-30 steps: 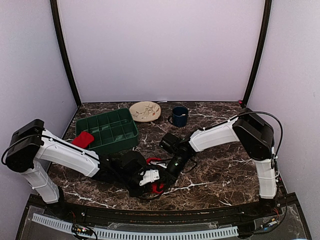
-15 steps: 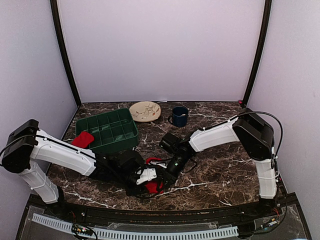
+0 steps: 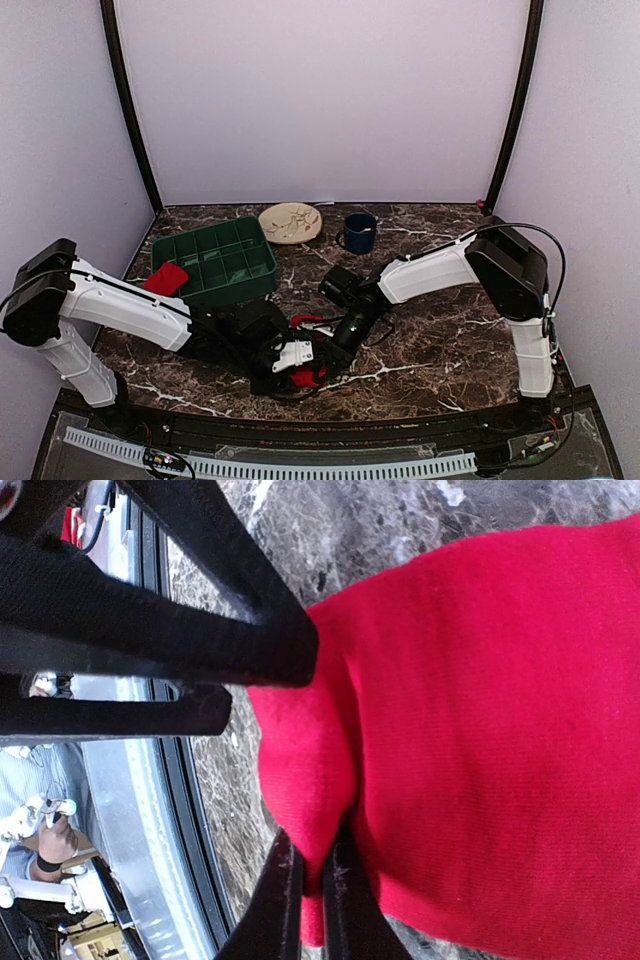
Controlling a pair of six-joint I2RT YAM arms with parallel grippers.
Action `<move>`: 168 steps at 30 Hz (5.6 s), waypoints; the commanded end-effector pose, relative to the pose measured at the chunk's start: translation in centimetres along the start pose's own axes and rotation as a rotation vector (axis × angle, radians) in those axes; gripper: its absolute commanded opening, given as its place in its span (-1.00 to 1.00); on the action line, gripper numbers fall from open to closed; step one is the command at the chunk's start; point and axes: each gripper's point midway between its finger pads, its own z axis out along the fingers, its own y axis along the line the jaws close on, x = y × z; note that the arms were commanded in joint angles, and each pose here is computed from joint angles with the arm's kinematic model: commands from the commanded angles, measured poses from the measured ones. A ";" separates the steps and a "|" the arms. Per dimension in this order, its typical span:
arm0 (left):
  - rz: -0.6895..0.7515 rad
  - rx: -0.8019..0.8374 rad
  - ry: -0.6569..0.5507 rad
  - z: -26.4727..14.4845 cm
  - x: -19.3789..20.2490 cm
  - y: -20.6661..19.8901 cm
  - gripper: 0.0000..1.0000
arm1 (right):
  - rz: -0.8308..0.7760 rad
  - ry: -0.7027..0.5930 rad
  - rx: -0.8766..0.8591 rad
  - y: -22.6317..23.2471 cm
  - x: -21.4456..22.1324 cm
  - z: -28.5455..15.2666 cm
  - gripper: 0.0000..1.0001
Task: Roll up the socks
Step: Roll the sock at the center of the board.
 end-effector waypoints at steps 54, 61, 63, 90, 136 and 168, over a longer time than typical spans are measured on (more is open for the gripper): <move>-0.166 0.164 0.046 0.7 0.5 0.5 -1.00 | 0.091 -0.191 0.123 -4.2 0.5 -4.2 -0.24; -0.236 0.270 0.049 0.0 0.4 0.8 -1.00 | 0.067 -0.253 0.255 -5.1 0.4 -5.7 -0.25; -0.253 0.303 0.051 -0.2 0.4 0.8 -1.00 | 0.049 -0.285 0.297 -5.0 0.3 -6.4 -0.25; -0.514 0.636 0.041 -0.5 0.5 0.6 -1.00 | -0.412 -0.327 0.691 0.0 -0.3 -5.5 -0.26; -0.609 0.787 0.035 -0.4 1.0 0.9 -1.00 | -0.647 -0.119 0.682 0.2 -1.8 2.0 -0.51; -0.664 0.531 0.028 -1.2 2.6 4.3 -0.59 | -0.516 -0.111 0.640 -1.1 0.5 1.1 -0.93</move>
